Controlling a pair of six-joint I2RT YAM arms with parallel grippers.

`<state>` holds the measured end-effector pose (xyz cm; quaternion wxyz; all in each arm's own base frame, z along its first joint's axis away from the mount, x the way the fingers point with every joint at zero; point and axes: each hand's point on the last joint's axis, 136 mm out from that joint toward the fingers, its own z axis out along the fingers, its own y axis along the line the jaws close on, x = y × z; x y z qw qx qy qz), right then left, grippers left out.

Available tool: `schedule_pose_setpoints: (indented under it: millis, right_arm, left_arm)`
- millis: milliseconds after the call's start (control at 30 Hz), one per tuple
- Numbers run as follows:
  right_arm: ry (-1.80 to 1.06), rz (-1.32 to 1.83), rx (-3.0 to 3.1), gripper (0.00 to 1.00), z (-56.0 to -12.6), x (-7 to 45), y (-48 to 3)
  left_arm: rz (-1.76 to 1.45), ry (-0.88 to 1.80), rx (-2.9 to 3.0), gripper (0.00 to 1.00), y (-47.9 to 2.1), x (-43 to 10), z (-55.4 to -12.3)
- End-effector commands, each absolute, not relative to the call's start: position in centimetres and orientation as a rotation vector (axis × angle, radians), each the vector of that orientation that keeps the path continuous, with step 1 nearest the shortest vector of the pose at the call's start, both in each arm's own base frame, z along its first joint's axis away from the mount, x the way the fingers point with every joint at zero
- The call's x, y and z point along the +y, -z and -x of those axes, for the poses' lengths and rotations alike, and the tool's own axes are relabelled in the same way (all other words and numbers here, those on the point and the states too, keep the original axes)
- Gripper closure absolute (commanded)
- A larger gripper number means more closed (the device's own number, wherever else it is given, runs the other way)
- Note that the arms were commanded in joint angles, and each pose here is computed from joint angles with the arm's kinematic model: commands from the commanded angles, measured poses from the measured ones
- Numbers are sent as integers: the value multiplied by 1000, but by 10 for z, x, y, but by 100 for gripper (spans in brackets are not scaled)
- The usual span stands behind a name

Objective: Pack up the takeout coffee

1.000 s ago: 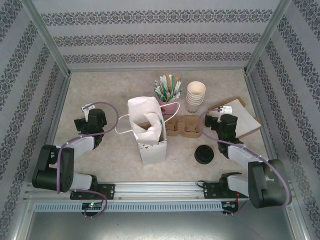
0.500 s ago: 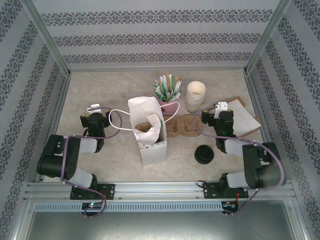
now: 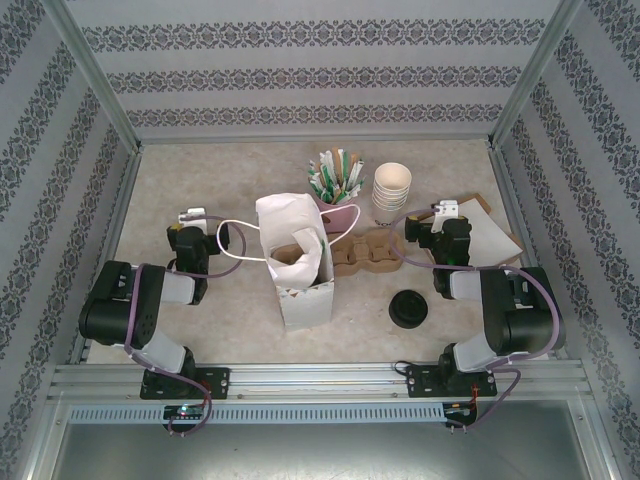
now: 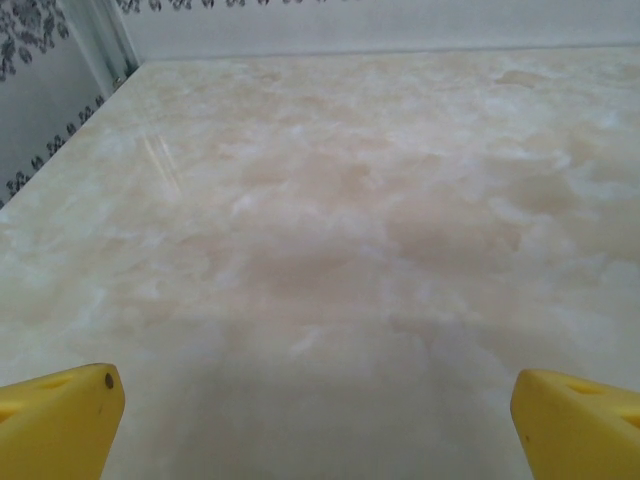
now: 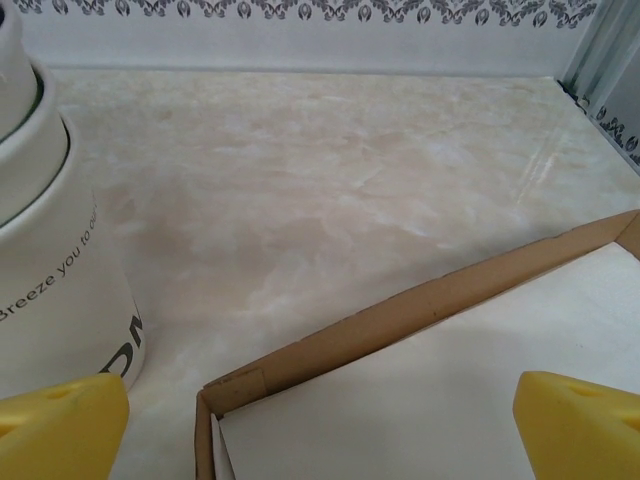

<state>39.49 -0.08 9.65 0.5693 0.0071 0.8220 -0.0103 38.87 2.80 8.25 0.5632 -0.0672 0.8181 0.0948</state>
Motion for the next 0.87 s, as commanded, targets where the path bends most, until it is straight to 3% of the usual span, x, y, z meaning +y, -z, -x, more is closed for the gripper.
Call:
schedule_pose_setpoints:
  millis: [0, 833]
  right_arm:
    - [-4, -37, 1892, 2, -398, 0, -105]
    - [-9, -27, 1892, 2, -397, 2, -104]
  left_arm:
    - [147, -195, 1880, 0, -91, 27, -395]
    - [126, -186, 1884, 0, -91, 24, -395]
